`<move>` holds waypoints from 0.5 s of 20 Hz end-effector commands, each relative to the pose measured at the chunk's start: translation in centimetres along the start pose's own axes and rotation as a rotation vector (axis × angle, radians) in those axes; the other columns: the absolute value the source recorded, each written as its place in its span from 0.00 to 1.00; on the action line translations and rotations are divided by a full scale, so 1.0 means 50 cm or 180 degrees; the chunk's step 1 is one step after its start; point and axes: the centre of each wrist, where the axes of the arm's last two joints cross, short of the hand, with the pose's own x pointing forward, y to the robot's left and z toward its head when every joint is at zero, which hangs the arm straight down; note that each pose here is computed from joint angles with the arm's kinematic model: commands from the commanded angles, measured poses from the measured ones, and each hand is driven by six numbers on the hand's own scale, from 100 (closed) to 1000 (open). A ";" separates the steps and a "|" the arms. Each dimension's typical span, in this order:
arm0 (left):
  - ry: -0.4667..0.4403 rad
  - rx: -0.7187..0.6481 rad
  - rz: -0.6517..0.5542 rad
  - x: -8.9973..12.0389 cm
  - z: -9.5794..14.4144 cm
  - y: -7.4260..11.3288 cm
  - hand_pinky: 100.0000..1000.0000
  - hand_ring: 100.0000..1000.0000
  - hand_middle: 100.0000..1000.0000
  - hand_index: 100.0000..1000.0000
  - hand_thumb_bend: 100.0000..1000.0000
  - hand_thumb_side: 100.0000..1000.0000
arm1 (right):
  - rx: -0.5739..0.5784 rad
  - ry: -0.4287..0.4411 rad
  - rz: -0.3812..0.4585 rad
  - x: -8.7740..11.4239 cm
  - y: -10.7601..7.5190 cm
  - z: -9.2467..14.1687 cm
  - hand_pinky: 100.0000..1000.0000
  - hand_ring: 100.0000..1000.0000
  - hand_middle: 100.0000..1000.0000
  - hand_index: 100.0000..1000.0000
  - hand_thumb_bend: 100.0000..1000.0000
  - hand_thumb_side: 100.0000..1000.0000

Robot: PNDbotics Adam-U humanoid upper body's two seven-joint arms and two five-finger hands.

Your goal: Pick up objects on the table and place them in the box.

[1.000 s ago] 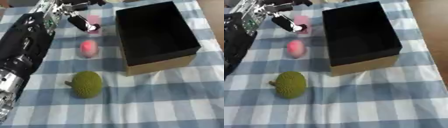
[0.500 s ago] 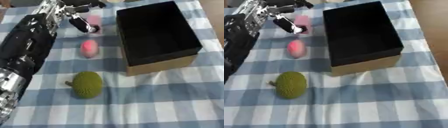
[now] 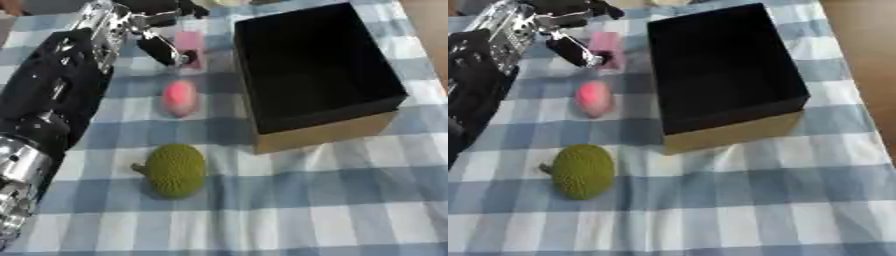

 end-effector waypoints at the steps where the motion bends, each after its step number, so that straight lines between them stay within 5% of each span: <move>1: 0.0133 -0.0002 -0.0081 -0.018 0.016 0.026 0.96 0.96 0.84 0.99 0.18 0.20 | 0.0029 -0.0074 0.0000 0.005 -0.001 -0.010 0.94 1.00 0.27 0.91 0.00 0.41; 10: 0.0198 -0.0191 -0.0141 -0.017 0.012 0.010 0.94 0.94 0.79 0.98 0.20 0.16 | 0.0031 -0.0090 -0.0024 0.005 0.002 -0.012 0.94 1.00 0.26 0.91 0.00 0.41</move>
